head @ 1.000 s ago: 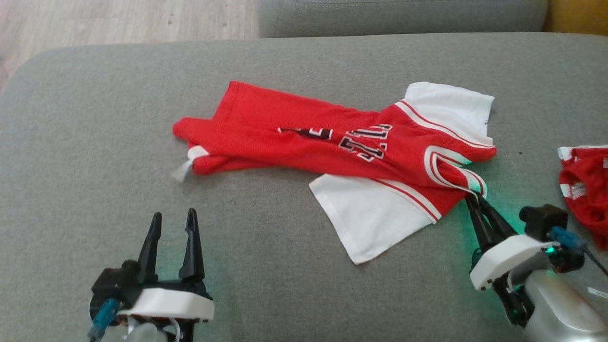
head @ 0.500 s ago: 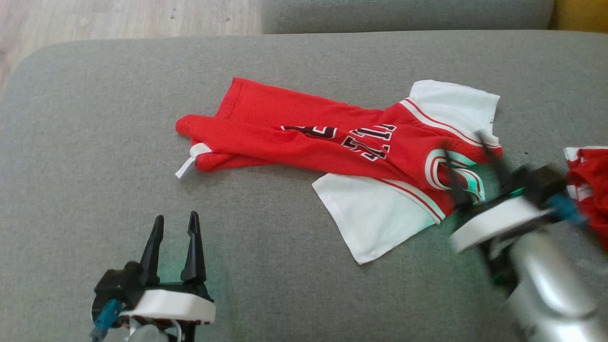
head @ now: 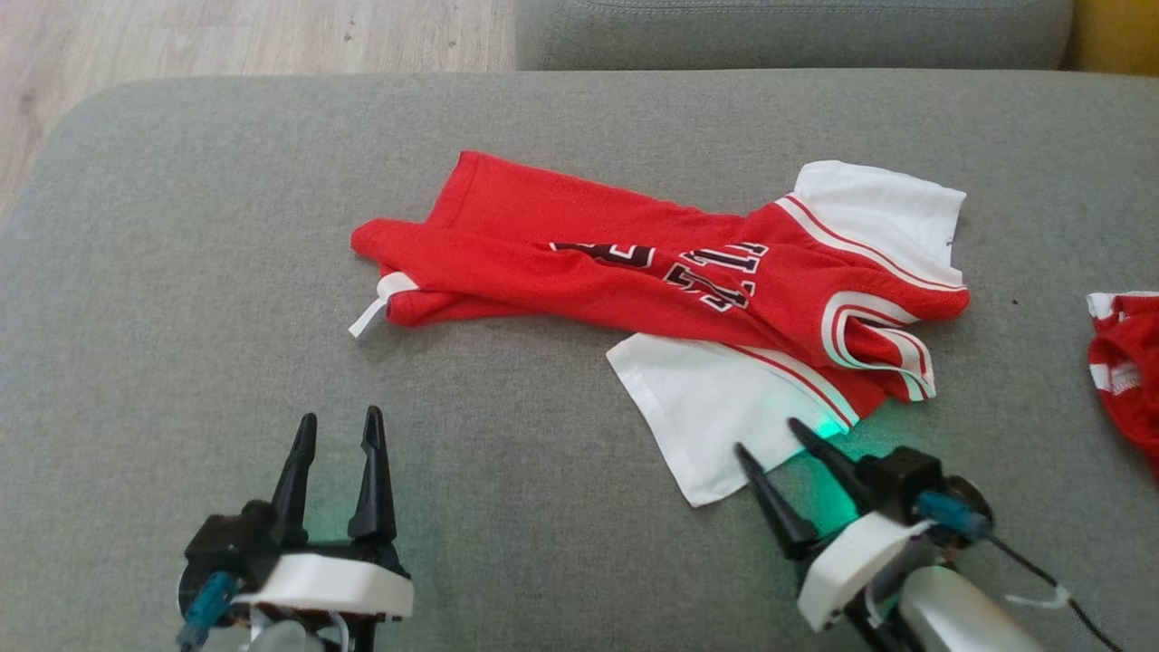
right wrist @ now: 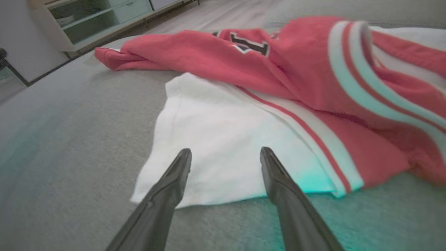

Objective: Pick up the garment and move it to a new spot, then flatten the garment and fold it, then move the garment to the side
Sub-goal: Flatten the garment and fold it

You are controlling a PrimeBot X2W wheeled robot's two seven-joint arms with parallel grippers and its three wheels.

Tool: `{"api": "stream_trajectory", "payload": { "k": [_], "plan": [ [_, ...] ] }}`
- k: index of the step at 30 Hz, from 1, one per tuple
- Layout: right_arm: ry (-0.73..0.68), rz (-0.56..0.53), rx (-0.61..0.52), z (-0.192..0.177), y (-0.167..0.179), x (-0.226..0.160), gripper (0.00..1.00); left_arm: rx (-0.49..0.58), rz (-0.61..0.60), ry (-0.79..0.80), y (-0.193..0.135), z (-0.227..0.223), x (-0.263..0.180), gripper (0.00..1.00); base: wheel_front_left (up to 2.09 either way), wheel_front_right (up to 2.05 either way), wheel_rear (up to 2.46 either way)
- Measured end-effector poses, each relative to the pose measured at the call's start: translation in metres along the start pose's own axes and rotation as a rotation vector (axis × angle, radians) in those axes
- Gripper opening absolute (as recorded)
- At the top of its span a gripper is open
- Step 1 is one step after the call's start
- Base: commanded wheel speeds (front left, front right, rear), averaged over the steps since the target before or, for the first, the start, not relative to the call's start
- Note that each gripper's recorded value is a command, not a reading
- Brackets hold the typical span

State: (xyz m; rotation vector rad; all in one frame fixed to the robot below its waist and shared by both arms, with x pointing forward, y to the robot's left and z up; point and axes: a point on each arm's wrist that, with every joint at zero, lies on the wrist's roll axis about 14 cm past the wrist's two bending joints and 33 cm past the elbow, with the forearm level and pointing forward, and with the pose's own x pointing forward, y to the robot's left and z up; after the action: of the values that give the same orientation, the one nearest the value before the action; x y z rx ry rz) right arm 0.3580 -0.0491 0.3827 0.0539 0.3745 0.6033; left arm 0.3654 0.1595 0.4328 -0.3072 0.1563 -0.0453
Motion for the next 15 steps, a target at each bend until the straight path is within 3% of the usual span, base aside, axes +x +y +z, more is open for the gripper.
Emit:
{"api": "stream_trajectory", "payload": {
  "k": [8, 15],
  "plan": [
    [-0.002, -0.181, 0.043, -0.001, -0.049, -0.006, 1.00, -0.006, -0.003, 0.003, -0.001, -0.001, -0.001, 1.00, 0.00, 0.00, 0.00],
    [0.001, -0.254, 0.085, -0.007, -0.061, -0.007, 1.00, -0.006, -0.005, 0.013, -0.002, -0.004, 0.000, 1.00, 0.00, 0.00, 0.00]
  ]
}}
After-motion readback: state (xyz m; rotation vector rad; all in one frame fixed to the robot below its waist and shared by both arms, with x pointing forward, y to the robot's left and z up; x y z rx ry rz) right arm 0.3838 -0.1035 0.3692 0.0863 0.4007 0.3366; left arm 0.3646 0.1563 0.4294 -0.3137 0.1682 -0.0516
